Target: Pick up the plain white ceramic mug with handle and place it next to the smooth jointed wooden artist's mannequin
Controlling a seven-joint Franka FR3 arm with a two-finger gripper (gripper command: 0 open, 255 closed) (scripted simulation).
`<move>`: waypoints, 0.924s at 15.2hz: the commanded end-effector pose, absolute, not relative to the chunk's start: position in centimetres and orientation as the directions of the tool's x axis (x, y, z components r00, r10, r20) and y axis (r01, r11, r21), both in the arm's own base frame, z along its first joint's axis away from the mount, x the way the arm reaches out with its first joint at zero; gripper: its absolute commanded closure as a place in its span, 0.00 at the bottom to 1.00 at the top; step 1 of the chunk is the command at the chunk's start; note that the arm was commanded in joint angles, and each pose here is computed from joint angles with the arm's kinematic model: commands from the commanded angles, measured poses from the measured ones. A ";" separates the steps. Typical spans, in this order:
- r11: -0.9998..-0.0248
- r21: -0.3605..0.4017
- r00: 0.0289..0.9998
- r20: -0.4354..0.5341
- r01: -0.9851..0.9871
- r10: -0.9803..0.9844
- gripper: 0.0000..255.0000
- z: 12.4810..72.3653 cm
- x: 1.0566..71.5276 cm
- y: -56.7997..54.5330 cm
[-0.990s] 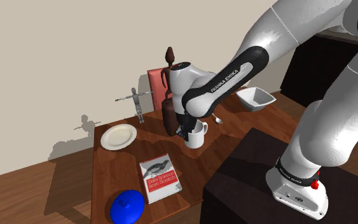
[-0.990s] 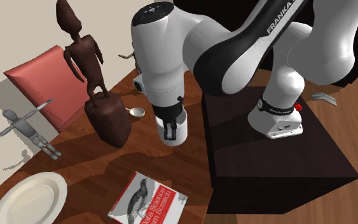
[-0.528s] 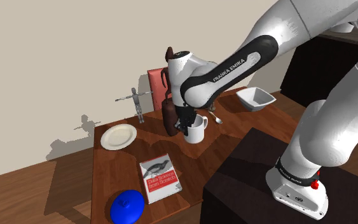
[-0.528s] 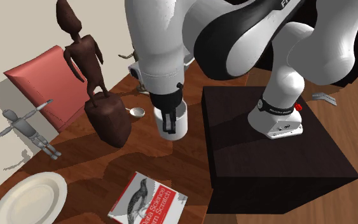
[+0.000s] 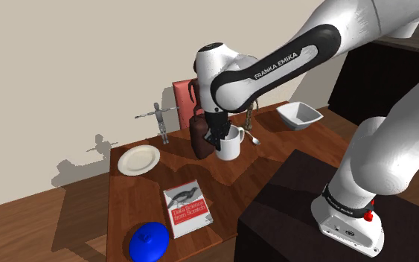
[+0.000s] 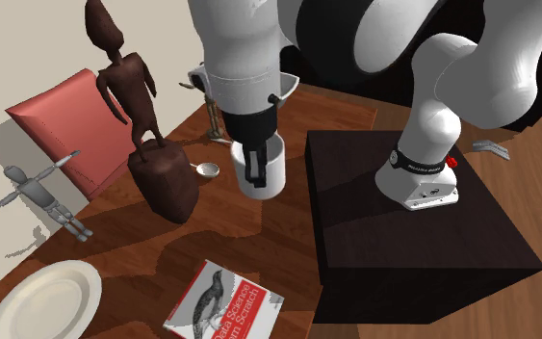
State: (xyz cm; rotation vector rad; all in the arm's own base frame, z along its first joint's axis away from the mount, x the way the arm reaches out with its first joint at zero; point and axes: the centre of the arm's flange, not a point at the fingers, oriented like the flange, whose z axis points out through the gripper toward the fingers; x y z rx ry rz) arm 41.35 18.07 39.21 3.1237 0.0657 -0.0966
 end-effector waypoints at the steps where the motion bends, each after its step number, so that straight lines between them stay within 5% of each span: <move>1: -0.999 0.014 0.997 -0.062 0.043 0.042 1.00 40.2 41.4 18.2; 14: -0.999 0.014 0.997 -0.062 0.043 0.042 1.00 47.1 41.4 18.2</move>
